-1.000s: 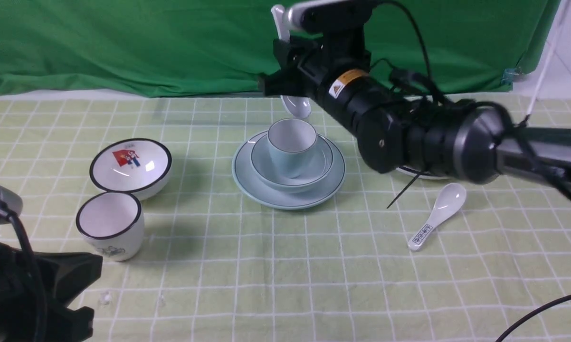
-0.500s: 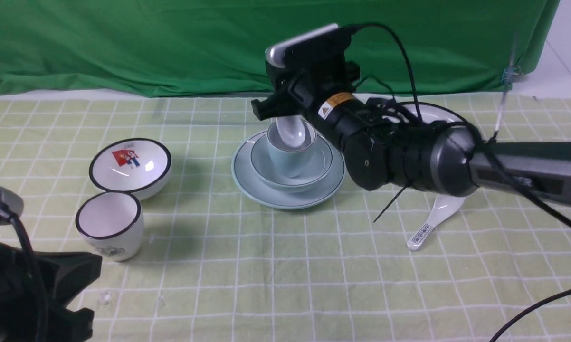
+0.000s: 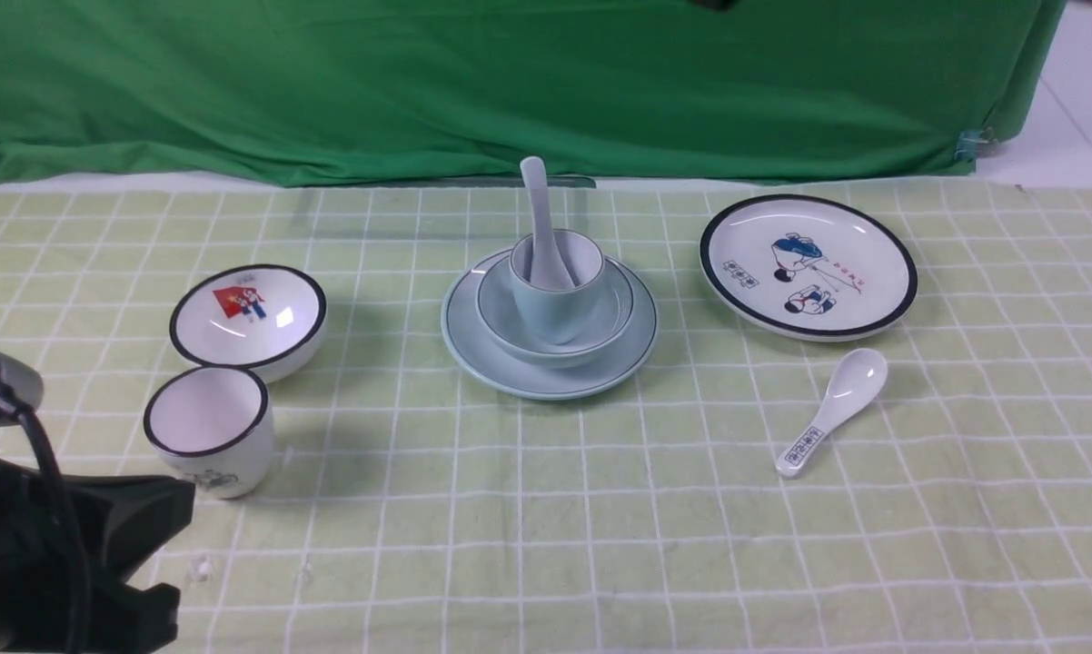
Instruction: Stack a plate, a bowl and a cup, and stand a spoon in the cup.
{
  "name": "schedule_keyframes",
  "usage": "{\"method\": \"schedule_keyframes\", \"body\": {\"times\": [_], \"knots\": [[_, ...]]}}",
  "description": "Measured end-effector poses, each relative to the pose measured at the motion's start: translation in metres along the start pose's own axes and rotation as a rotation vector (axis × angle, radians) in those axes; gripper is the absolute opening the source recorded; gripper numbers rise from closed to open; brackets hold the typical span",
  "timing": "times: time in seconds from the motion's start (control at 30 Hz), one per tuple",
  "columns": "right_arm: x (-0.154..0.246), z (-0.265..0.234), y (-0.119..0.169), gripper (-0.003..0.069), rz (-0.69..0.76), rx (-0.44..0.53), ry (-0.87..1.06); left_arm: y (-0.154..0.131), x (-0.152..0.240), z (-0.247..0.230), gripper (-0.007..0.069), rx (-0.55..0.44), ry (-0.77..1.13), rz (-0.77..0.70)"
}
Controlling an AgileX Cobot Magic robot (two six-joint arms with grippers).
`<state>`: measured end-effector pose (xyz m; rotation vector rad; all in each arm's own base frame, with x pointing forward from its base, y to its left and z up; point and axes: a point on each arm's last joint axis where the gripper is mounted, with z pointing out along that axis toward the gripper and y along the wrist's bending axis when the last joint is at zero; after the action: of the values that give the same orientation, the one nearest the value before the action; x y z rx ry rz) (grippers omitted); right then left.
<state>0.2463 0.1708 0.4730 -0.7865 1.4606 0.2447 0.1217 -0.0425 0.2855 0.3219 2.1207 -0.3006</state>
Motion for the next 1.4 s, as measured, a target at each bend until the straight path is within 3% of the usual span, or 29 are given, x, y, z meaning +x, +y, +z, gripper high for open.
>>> {"method": "schedule_keyframes", "body": {"times": [0.13, 0.3, 0.53, 0.63, 0.77, 1.2, 1.27, 1.4], "knots": [[0.005, -0.045, 0.002, 0.0013, 0.042, -0.022, 0.081, 0.000, 0.000, 0.000, -0.0008, 0.000, 0.000, 0.004], [0.074, -0.098, 0.029, 0.0013, 0.119, -0.030, 0.171, 0.000, 0.000, 0.000, -0.0008, 0.000, 0.000, 0.006], [0.161, -0.145, 0.058, 0.0013, 0.364, 0.080, 0.035, 0.000, 0.000, 0.000, -0.0008, 0.000, 0.000, 0.006], [0.185, -0.153, 0.065, 0.0015, 0.361, 0.114, 0.009, 0.000, 0.000, 0.000, -0.0008, 0.000, 0.000, 0.006], [0.225, -0.167, 0.076, 0.0014, 0.252, 0.168, -0.022, 0.000, 0.000, 0.000, -0.0008, 0.000, 0.000, 0.006], [0.252, -0.203, 0.083, 0.0010, 0.150, 0.277, -0.180, 0.000, 0.000, 0.000, -0.0008, 0.000, 0.000, 0.006], [0.255, -0.209, 0.083, 0.0010, 0.125, 0.320, -0.162, 0.001, 0.000, 0.000, -0.0008, -0.006, 0.001, 0.016], [0.261, -0.223, 0.079, 0.0011, 0.210, 0.472, -0.144, 0.001, 0.000, 0.000, -0.0008, -0.015, 0.004, 0.033]]}}
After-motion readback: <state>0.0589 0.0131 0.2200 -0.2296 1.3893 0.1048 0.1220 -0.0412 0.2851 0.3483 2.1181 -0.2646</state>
